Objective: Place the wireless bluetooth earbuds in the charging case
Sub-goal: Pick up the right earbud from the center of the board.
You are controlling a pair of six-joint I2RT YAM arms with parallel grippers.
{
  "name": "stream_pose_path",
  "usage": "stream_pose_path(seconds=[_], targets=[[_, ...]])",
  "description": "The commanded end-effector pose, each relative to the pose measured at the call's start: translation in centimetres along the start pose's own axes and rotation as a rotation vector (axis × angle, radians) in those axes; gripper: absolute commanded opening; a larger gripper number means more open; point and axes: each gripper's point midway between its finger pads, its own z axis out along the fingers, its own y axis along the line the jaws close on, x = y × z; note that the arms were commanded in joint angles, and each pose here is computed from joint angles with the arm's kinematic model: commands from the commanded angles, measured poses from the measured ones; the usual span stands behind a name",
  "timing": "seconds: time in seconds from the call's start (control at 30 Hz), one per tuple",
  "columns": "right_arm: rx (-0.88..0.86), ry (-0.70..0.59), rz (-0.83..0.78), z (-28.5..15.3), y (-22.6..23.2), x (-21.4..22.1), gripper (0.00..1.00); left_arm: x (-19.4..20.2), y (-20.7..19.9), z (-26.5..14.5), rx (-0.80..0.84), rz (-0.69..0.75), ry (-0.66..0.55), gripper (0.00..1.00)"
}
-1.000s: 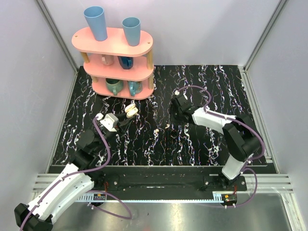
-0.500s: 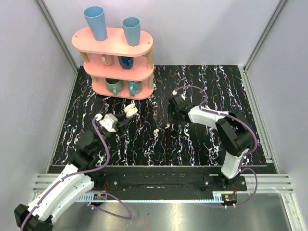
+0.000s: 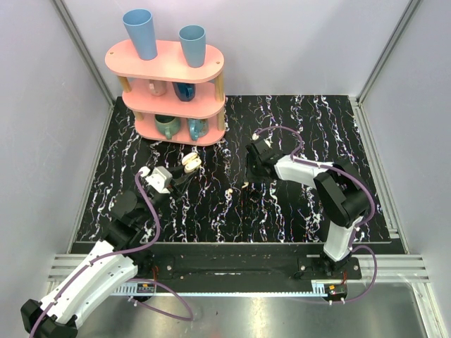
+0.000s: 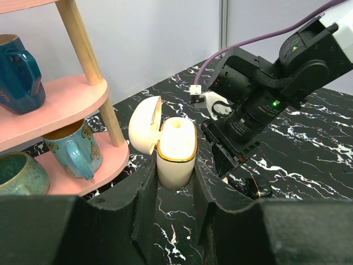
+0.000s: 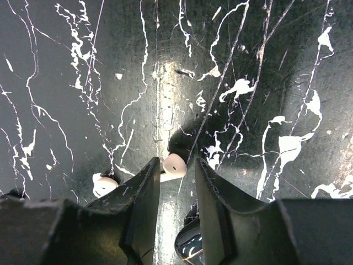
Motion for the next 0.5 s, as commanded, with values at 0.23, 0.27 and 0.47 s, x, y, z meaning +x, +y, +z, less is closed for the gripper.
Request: stream_pose_path(seconds=[0.23, 0.27, 0.47], targets=[[0.009, -0.015, -0.041, 0.61, 0.82, -0.54, 0.39, -2.17, 0.43, 0.14, -0.019, 0.001, -0.059, 0.00], [0.009, -0.014, -0.043, 0.62, 0.82, -0.44, 0.39, -2.21, 0.41, 0.12, -0.018, 0.001, -0.060, 0.00], [0.019, -0.014, -0.046, 0.65, 0.66, -0.40, 0.37, -2.29, 0.44, 0.10, -0.019, 0.002, -0.063, 0.00]])
